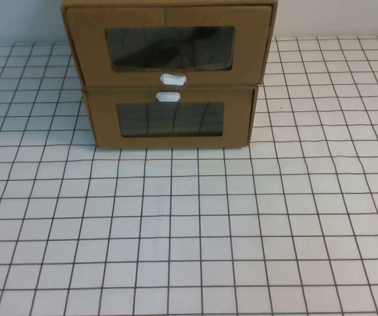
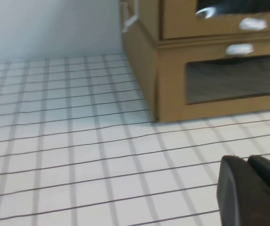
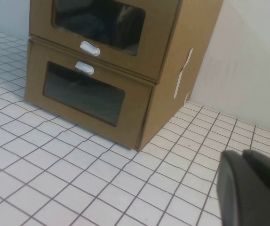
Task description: Close the shoe box
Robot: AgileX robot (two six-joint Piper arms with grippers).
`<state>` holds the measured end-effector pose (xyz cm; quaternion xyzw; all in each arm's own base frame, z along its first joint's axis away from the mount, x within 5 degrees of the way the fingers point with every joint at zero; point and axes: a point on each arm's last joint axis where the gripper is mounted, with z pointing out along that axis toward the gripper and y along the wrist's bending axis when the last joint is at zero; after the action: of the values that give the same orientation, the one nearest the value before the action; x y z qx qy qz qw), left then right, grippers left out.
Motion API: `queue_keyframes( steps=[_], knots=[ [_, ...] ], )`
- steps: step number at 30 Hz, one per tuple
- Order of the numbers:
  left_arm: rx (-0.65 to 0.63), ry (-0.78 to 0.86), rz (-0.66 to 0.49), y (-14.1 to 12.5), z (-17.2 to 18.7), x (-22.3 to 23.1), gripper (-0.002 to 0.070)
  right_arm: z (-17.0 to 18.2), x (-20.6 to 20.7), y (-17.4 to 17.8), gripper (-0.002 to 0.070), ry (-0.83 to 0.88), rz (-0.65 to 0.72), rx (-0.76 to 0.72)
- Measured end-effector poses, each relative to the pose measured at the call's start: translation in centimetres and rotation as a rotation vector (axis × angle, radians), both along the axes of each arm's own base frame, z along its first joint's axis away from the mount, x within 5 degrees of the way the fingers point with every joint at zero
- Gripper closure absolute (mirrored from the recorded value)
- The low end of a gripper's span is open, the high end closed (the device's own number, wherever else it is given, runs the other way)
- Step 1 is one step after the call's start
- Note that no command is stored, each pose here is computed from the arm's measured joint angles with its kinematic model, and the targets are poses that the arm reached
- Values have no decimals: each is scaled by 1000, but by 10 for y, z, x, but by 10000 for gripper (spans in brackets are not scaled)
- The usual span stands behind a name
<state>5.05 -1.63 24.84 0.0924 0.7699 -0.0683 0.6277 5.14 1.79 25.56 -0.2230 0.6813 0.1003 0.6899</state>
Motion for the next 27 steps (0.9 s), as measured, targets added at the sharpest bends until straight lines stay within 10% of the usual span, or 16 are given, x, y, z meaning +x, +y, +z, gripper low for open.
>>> queue_keyframes(
  steps=[10, 27],
  knots=[
    [-106, 141, 179, 13, -78, 1, 677, 0, 0, 0, 689, -2, 1, 1],
    [-100, 143, 195, 14, -79, 1, 678, 0, 0, 0, 690, -2, 1, 1]
  ],
)
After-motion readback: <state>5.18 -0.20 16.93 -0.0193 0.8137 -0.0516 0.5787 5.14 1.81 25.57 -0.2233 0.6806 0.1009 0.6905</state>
